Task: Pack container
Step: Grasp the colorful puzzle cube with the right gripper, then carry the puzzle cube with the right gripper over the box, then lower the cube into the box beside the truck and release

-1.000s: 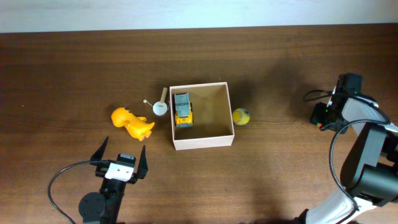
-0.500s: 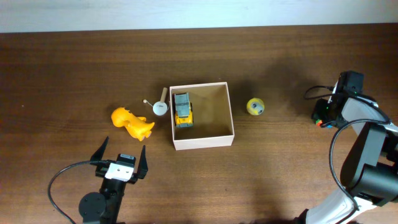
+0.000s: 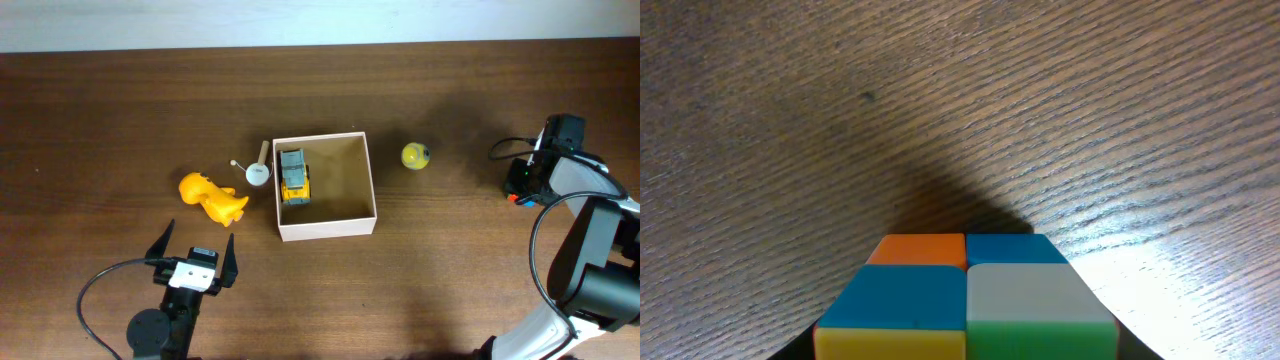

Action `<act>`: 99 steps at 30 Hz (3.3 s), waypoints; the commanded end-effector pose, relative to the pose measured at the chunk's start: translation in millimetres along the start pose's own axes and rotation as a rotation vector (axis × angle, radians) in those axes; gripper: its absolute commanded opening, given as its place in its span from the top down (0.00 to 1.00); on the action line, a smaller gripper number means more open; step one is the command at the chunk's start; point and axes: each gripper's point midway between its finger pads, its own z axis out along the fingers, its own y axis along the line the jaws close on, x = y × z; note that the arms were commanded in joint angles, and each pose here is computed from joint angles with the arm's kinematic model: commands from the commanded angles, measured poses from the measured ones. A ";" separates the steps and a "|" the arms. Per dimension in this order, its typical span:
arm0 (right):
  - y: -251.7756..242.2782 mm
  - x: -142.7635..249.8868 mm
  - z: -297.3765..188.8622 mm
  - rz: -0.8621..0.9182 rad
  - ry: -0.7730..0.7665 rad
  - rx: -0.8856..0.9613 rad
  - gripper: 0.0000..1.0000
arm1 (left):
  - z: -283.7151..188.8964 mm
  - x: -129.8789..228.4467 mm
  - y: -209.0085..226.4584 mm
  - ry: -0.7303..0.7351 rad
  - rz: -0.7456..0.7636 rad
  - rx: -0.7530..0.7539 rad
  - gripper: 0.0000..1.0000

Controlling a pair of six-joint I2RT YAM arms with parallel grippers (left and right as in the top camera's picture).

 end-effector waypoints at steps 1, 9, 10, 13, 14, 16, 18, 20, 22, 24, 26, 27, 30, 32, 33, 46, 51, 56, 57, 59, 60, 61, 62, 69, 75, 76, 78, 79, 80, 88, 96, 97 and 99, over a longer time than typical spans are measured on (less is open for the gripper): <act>8.0 7.6 3.7 -0.005 0.028 -0.035 0.55 | -0.2 1.9 0.4 0.003 0.011 -0.003 0.01; 65.3 -24.1 -33.9 -0.006 -0.001 -0.379 0.54 | -0.2 1.9 0.4 0.003 0.011 -0.003 0.01; 72.3 -29.1 -40.7 -0.008 -0.008 -0.423 0.55 | -0.2 1.9 0.4 0.003 0.011 -0.003 0.01; 96.8 -47.2 -68.8 -0.019 -0.041 -0.590 0.51 | -0.2 1.9 0.4 0.003 0.011 -0.003 0.01; 107.7 -54.6 -82.2 -0.028 -0.060 -0.670 0.50 | -0.2 1.9 0.4 0.003 0.011 -0.003 0.01; 131.7 -68.5 -117.2 -0.057 -0.101 -0.865 0.50 | -0.2 1.9 0.4 0.003 0.011 -0.003 0.01; 150.3 -76.7 -149.2 -0.097 -0.136 -1.031 0.50 | -0.2 1.9 0.4 0.003 0.011 -0.003 0.01; 167.1 -81.2 -181.5 -0.154 -0.173 -1.190 0.50 | -0.2 1.9 0.4 0.003 0.011 -0.003 0.01; 184.8 -80.5 -214.1 -0.231 -0.204 -1.346 0.50 | -0.2 1.9 0.4 0.003 0.011 -0.003 0.01; 198.8 -75.6 -236.6 -0.298 -0.215 -1.450 0.50 | -0.2 1.9 0.4 0.003 0.011 -0.003 0.01; 215.1 -67.4 -253.5 -0.359 -0.209 -1.521 0.50 | -0.2 1.9 0.4 0.003 0.011 -0.003 0.01; 223.1 -63.1 -258.1 -0.380 -0.200 -1.537 0.50 | -0.2 1.9 0.4 0.003 0.011 -0.003 0.01; 265.9 -35.4 -272.6 -0.482 -0.144 -1.586 0.50 | -0.2 1.9 0.4 0.003 0.011 -0.003 0.01; 288.2 -19.2 -275.6 -0.527 -0.113 -1.586 0.50 | -0.2 1.9 0.4 0.003 0.011 -0.003 0.01; 300.3 -10.5 -275.8 -0.550 -0.099 -1.575 0.50 | -0.2 1.9 0.4 0.003 0.011 -0.003 0.01; 365.6 57.8 -187.2 -0.627 -0.051 -0.829 0.50 | -0.2 1.9 0.4 0.003 0.011 -0.003 0.01; 371.6 63.0 -175.5 -0.678 -0.149 -0.612 0.50 | -0.2 1.9 0.4 0.003 0.011 -0.003 0.01; 370.6 63.9 -171.1 -0.677 -0.229 -0.441 0.50 | -0.2 1.9 0.4 0.003 0.011 -0.003 0.01; 369.2 62.9 -170.4 -0.663 -0.242 -0.408 0.50 | -0.2 1.9 0.4 0.003 0.011 -0.003 0.01; 367.2 62.0 -167.1 -0.627 -0.263 -0.349 0.50 | -0.2 1.9 0.4 0.003 0.011 -0.003 0.01; 366.6 62.0 -164.8 -0.613 -0.264 -0.334 0.50 | -0.2 1.9 0.4 0.003 0.011 -0.003 0.01; 365.8 63.1 -161.7 -0.593 -0.258 -0.321 0.50 | -0.2 1.9 0.4 0.003 0.011 -0.003 0.01; 364.5 63.3 -158.5 -0.573 -0.253 -0.309 0.50 | -0.2 1.9 0.4 0.003 0.011 -0.003 0.01; 364.6 72.0 -137.3 -0.531 -0.201 -0.283 0.49 | -0.2 1.9 0.4 0.003 0.011 -0.003 0.01; 364.2 72.7 -136.1 -0.533 -0.197 -0.280 0.34 | -0.2 1.9 0.4 0.003 0.011 -0.003 0.01; 364.2 72.7 -136.1 -0.533 -0.197 -0.280 0.31 | -0.2 1.9 0.4 0.003 0.011 -0.003 0.01; 364.3 72.6 -136.3 -0.533 -0.198 -0.280 0.27 | -0.2 1.9 0.4 0.003 0.011 -0.003 0.01; 364.4 72.7 -136.3 -0.533 -0.197 -0.281 0.27 | -0.2 1.9 0.4 0.003 0.011 -0.003 0.01; 364.9 73.4 -136.3 -0.536 -0.195 -0.284 0.27 | -0.2 1.9 0.4 0.003 0.011 -0.003 0.01; 389.3 105.5 -147.6 -0.697 -0.087 -0.486 0.59 | -0.2 1.9 0.4 0.003 0.011 -0.003 0.01; 391.7 109.0 -145.5 -0.755 -0.088 -0.501 0.79 | -0.2 1.9 0.4 0.003 0.011 -0.003 0.01; 392.1 109.2 -144.2 -0.755 -0.088 -0.501 0.81 | -0.2 1.9 0.4 0.003 0.011 -0.003 0.01; 393.4 110.0 -140.2 -0.756 -0.084 -0.500 0.84 | -0.2 1.9 0.4 0.003 0.011 -0.003 0.01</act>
